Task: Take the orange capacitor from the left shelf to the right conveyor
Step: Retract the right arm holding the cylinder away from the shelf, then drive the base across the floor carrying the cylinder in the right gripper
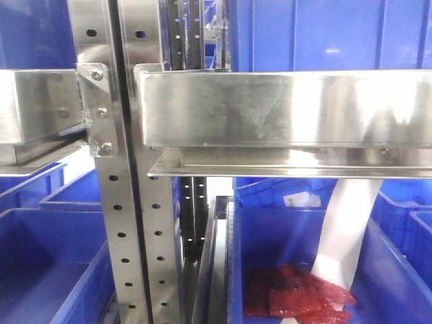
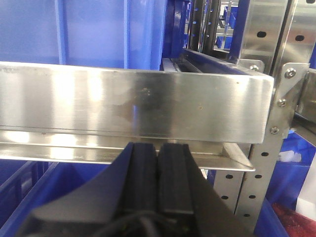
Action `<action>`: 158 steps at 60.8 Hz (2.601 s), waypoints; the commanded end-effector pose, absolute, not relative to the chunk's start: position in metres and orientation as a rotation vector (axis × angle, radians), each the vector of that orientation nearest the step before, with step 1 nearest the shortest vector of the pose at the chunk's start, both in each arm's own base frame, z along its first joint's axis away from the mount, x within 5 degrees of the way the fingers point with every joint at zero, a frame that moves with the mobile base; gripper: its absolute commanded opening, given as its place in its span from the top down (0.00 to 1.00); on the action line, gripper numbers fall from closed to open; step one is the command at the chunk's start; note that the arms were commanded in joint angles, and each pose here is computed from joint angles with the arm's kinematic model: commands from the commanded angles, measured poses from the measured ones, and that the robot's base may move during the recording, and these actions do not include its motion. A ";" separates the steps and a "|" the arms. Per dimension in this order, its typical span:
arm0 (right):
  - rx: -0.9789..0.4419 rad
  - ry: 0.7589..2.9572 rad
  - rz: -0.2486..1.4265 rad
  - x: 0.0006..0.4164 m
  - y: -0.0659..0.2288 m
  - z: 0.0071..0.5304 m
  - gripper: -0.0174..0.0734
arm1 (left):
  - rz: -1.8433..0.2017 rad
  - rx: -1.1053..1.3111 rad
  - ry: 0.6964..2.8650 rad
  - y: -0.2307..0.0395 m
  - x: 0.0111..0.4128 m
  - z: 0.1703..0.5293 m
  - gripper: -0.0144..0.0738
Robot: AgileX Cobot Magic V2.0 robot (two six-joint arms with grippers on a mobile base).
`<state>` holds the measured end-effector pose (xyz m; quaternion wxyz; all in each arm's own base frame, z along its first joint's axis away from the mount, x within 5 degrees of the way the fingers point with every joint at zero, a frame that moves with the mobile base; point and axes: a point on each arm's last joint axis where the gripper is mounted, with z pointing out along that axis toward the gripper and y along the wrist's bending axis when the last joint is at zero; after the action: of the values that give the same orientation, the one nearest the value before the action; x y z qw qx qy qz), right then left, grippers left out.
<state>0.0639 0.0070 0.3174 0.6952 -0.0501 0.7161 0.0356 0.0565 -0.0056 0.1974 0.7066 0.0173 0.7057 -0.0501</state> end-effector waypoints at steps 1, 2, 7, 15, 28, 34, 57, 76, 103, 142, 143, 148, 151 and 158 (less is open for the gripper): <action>-0.111 1.470 0.067 0.050 0.005 0.334 0.71 | -0.113 0.029 1.463 -0.005 0.055 0.208 0.98; -0.110 1.462 0.067 0.049 0.005 0.334 0.71 | -0.113 0.029 1.463 -0.005 0.055 0.208 0.98; -0.107 1.433 0.068 0.043 0.004 0.336 0.71 | -0.113 0.029 1.463 -0.005 0.055 0.208 0.98; -0.106 1.424 0.069 0.041 0.003 0.336 0.71 | -0.113 0.029 1.463 -0.005 0.055 0.208 0.98; -0.106 1.424 0.069 0.041 0.003 0.336 0.71 | -0.113 0.029 1.463 -0.005 0.055 0.208 0.98; -0.106 1.424 0.069 0.041 0.003 0.336 0.71 | -0.113 0.029 1.463 -0.005 0.055 0.208 0.98; -0.106 1.424 0.069 0.041 0.003 0.336 0.71 | -0.113 0.029 1.463 -0.005 0.055 0.208 0.98; -0.106 1.424 0.069 0.041 0.003 0.336 0.71 | -0.113 0.029 1.463 -0.005 0.055 0.208 0.98; -0.106 1.424 0.069 0.041 0.003 0.336 0.71 | -0.113 0.029 1.463 -0.005 0.055 0.208 0.98; -0.106 1.424 0.069 0.041 0.003 0.336 0.71 | -0.112 0.028 1.463 -0.005 0.055 0.208 0.98; -0.106 1.424 0.069 0.041 0.003 0.336 0.71 | -0.112 0.028 1.463 -0.005 0.055 0.208 0.98; -0.106 1.424 0.069 0.041 0.003 0.336 0.71 | -0.112 0.028 1.463 -0.005 0.055 0.208 0.98; -0.106 1.424 0.069 0.041 0.003 0.336 0.71 | -0.112 0.028 1.463 -0.005 0.055 0.208 0.98; -0.106 1.424 0.069 0.041 0.003 0.336 0.71 | -0.112 0.028 1.463 -0.005 0.055 0.208 0.98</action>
<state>0.0427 0.0035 0.3194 0.7191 -0.0460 0.6924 0.0366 0.0565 -0.0056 0.1974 0.7066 0.0173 0.7057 -0.0501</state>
